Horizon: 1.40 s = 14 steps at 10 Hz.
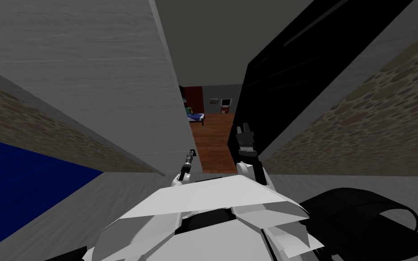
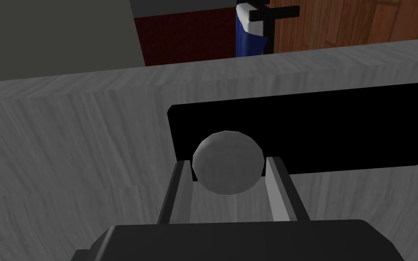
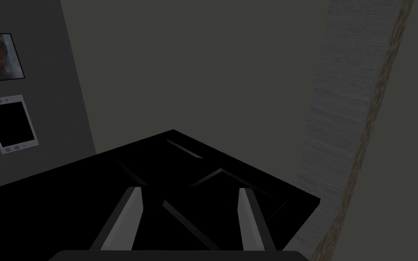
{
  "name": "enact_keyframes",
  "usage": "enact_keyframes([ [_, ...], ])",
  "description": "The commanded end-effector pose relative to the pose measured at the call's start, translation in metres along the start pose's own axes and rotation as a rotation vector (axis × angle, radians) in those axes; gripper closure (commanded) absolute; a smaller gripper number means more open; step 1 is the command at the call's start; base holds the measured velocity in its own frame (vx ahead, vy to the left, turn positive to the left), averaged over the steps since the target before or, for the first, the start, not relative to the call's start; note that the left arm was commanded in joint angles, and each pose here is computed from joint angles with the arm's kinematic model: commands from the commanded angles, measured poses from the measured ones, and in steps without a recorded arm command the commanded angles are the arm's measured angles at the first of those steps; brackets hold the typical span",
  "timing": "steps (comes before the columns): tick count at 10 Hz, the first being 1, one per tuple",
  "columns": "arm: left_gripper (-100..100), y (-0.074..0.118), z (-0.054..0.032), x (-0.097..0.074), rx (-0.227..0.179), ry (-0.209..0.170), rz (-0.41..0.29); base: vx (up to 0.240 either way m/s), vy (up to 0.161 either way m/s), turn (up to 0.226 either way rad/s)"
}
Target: Push the door open
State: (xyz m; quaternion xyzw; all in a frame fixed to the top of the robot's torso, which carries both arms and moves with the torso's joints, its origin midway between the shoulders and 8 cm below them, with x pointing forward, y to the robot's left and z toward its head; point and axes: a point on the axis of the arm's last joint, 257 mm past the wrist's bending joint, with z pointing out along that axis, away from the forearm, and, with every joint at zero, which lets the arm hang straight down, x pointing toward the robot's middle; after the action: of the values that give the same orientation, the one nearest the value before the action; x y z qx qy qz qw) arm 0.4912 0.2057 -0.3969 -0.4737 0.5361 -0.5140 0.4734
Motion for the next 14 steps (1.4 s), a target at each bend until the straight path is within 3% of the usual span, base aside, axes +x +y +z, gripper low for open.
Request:
enact_keyframes([
  [1, 100, -0.004, 0.0018, -0.018, 0.012, -0.025, 0.012, 0.131, -0.055, 0.007],
  [3, 100, -0.004, 0.0005, -0.032, 0.013, -0.049, 0.018, 0.171, -0.068, 0.04],
  [5, 100, -0.004, 0.0005, -0.032, 0.013, -0.049, 0.018, 0.093, -0.024, 0.008],
  [6, 100, -0.004, -0.0012, -0.046, 0.013, -0.076, 0.023, 0.147, -0.046, 0.086],
  [7, 100, -0.005, -0.0017, -0.05, 0.014, -0.083, 0.023, 0.188, -0.054, 0.12],
  [8, -100, -0.004, -0.0023, -0.042, 0.012, -0.07, 0.016, -0.028, -0.041, 0.05],
  [14, -100, -0.005, -0.0043, -0.032, 0.02, -0.067, -0.01, -0.19, -0.048, 0.026],
])
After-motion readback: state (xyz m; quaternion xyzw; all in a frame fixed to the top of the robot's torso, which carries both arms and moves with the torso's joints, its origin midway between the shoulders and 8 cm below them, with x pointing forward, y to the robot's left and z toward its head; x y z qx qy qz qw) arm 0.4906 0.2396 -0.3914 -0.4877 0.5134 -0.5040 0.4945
